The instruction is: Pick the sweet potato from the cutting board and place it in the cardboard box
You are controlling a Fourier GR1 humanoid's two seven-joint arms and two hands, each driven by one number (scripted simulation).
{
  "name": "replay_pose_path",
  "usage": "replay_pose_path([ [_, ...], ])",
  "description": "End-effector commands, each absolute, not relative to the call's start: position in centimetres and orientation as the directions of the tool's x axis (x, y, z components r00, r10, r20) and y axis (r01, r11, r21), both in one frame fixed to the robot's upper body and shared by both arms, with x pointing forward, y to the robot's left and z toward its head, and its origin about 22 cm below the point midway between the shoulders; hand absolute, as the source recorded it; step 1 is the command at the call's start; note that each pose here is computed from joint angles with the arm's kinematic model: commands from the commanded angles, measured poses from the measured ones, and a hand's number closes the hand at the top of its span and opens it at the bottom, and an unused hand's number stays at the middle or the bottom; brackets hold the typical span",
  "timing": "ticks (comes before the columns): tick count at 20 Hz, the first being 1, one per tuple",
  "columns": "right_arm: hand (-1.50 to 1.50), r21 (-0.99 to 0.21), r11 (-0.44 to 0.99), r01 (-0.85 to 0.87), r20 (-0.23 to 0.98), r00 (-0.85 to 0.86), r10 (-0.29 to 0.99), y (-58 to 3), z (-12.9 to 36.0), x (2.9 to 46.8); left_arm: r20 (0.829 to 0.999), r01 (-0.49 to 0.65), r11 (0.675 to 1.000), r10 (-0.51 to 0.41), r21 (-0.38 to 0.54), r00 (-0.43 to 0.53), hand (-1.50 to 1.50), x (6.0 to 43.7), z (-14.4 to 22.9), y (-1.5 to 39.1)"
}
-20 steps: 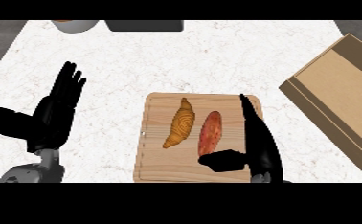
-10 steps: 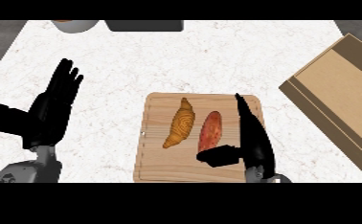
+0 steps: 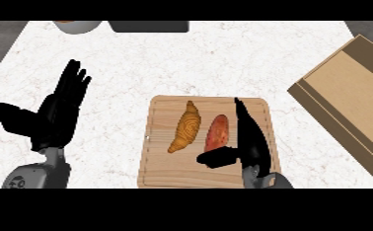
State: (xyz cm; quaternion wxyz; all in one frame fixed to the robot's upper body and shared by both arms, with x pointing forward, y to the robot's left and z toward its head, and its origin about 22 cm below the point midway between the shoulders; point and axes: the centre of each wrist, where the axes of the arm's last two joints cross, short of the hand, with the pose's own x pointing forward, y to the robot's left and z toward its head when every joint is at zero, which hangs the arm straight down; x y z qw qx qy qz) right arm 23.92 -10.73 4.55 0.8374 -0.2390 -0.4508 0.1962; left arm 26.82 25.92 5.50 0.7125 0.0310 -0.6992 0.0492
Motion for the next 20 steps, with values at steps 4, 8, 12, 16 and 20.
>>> replay_pose_path([
  [4,-1.5,-0.575,0.809,-0.121,0.645,0.542,0.539,-9.9,2.3,24.3,1.0,-0.122,0.992,0.025,-0.023,0.014,0.0,26.3,5.7,25.0],
  [8,-1.5,-0.573,0.81,-0.122,0.649,0.535,0.54,-11.5,2.7,22.8,1.0,-0.109,0.994,0.013,-0.012,0.004,0.0,26.3,4.7,26.7],
  [12,-1.5,-0.582,0.805,-0.116,0.647,0.533,0.545,-11.5,1.4,24.9,0.998,-0.098,0.995,0.032,-0.028,0.045,0.0,26.4,4.6,26.1],
  [16,1.5,-0.661,0.739,-0.131,0.622,0.455,0.637,-10.4,3.1,24.2,0.999,-0.113,0.993,0.023,-0.02,0.026,0.0,27.3,8.3,24.8],
  [20,1.5,-0.713,0.689,-0.13,0.588,0.425,0.689,-8.3,1.7,23.8,0.999,-0.112,0.993,0.026,-0.024,0.018,0.0,26.4,5.1,26.0],
])
